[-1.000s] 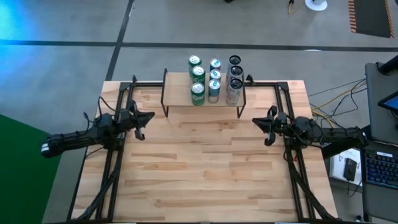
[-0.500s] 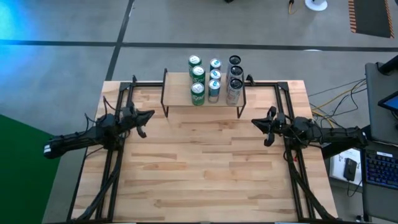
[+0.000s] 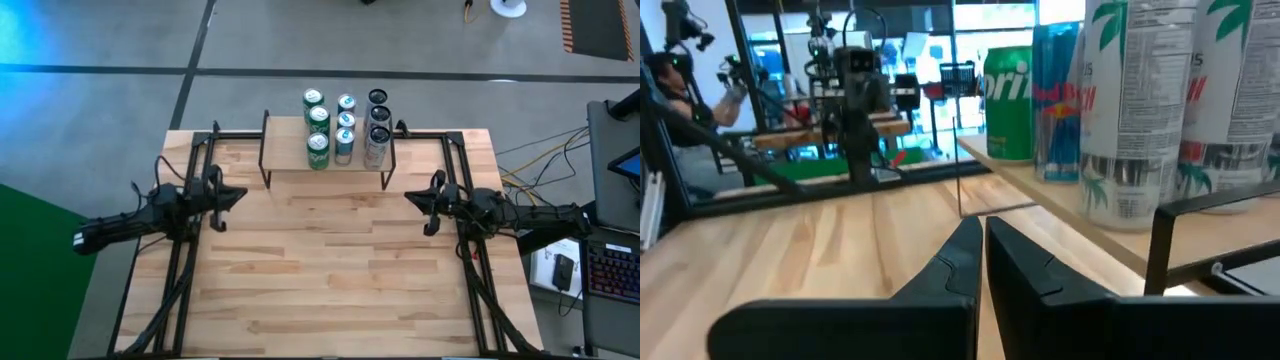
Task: Place canned beverage on shelf
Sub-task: Return to Home Position
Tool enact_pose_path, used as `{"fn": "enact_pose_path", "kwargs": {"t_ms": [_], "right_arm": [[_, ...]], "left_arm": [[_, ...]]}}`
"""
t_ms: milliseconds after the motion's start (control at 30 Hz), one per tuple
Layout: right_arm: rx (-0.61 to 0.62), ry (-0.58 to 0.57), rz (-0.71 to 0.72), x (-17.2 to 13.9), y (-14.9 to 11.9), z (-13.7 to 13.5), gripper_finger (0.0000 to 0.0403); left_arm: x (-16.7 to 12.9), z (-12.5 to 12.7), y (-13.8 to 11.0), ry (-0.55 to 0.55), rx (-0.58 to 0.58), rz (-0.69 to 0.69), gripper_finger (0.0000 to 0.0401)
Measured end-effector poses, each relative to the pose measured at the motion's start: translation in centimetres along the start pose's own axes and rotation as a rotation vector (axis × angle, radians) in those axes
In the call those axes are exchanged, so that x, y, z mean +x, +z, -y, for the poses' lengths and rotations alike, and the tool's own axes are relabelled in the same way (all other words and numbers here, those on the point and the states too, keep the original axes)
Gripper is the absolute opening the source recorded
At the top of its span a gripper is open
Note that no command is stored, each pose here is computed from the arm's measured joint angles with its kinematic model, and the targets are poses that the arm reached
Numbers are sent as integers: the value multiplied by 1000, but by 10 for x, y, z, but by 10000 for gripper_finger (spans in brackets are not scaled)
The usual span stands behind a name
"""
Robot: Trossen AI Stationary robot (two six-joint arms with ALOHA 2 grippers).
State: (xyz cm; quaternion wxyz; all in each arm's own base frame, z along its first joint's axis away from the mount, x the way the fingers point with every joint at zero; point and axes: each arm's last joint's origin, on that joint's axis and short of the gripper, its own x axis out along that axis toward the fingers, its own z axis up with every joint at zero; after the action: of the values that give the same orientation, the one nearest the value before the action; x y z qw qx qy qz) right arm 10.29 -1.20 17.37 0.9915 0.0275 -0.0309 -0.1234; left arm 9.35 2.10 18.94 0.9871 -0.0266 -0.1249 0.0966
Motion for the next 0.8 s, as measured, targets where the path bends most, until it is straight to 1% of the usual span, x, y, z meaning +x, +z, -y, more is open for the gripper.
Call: {"fn": "enact_pose_path", "kwargs": {"t_ms": [100,167,267,333,433,500,533,633,700,767,800], "right_arm": [[14,-1,8,0,1,0,9],[29,-11,14,0,1,0,9],[65,-34,36,0,3,1,9],[72,-32,54,0,5,1,9],[72,-32,56,0,5,1,9],[72,-31,55,0,5,1,9],[75,-30,53,0,5,1,9],[85,-18,4,0,0,0,9],[96,-22,-46,0,-5,1,9],[91,-28,-104,0,-10,1,9],[91,-28,-109,0,-11,1,9]], "left_arm": [[-2,2,-1,-51,15,-14,0],[-2,2,-2,-69,24,-25,0],[-1,4,0,-79,11,-7,0],[-2,3,0,-20,-22,1,0],[-1,1,-3,125,-57,-20,0],[-1,1,-6,186,-92,-37,0],[-1,1,-8,195,-97,-59,0],[-4,4,-18,188,-84,-164,0],[-3,7,-18,131,-35,-180,0],[-4,9,-18,93,35,-186,0],[-4,9,-18,87,60,-182,0]]}}
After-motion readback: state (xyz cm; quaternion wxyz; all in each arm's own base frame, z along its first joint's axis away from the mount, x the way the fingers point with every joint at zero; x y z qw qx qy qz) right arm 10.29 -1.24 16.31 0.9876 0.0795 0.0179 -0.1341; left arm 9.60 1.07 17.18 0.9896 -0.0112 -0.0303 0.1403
